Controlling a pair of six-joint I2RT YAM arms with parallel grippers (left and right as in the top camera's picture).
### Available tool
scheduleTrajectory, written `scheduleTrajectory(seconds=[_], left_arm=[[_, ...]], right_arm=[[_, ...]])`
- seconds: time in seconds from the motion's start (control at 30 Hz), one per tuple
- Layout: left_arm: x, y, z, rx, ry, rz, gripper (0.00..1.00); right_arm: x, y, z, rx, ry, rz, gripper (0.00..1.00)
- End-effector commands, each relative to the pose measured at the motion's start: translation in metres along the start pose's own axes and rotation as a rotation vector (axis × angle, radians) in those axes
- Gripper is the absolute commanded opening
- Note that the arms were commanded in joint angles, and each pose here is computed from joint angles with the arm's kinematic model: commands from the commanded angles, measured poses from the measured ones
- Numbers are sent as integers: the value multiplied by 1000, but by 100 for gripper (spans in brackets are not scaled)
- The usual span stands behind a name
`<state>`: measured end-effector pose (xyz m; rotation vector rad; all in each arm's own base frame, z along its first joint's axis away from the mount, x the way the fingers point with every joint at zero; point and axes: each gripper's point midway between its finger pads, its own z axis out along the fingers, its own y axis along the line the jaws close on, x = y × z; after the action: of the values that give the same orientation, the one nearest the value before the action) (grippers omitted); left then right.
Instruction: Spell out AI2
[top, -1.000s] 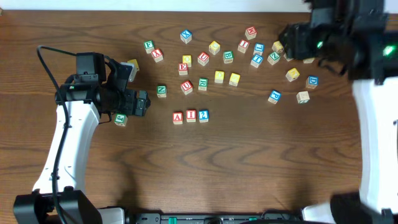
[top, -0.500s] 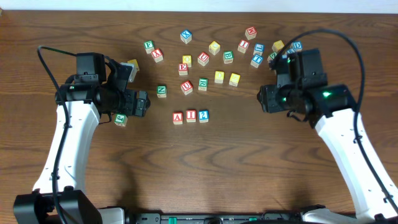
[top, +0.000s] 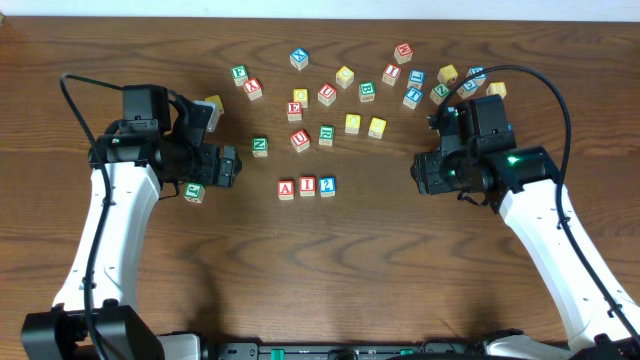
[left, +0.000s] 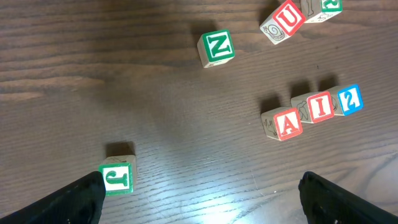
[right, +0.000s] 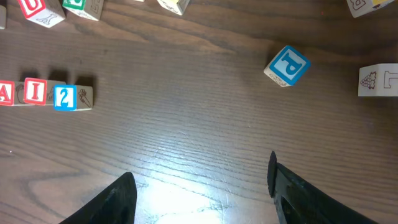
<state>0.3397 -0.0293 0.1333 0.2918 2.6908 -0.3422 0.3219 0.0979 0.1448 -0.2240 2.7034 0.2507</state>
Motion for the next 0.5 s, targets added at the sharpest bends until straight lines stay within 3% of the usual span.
scheduleTrajectory(seconds=[0.0, 0.37, 0.4, 0.43, 0.47], left_arm=[[-1, -1, 1, 3, 0, 6, 98], [-14, -4, 1, 26, -56, 21, 100], [-14, -5, 1, 33, -56, 21, 92], [-13, -5, 1, 33, -53, 16, 70], [-12, -5, 2, 34, -47, 8, 66]], right_arm=[[2, -3, -2, 10, 2, -6, 64], [5, -7, -2, 16, 17, 7, 68], [5, -7, -2, 16, 15, 7, 68], [5, -7, -2, 16, 14, 7, 68], [5, -7, -2, 16, 14, 7, 68]])
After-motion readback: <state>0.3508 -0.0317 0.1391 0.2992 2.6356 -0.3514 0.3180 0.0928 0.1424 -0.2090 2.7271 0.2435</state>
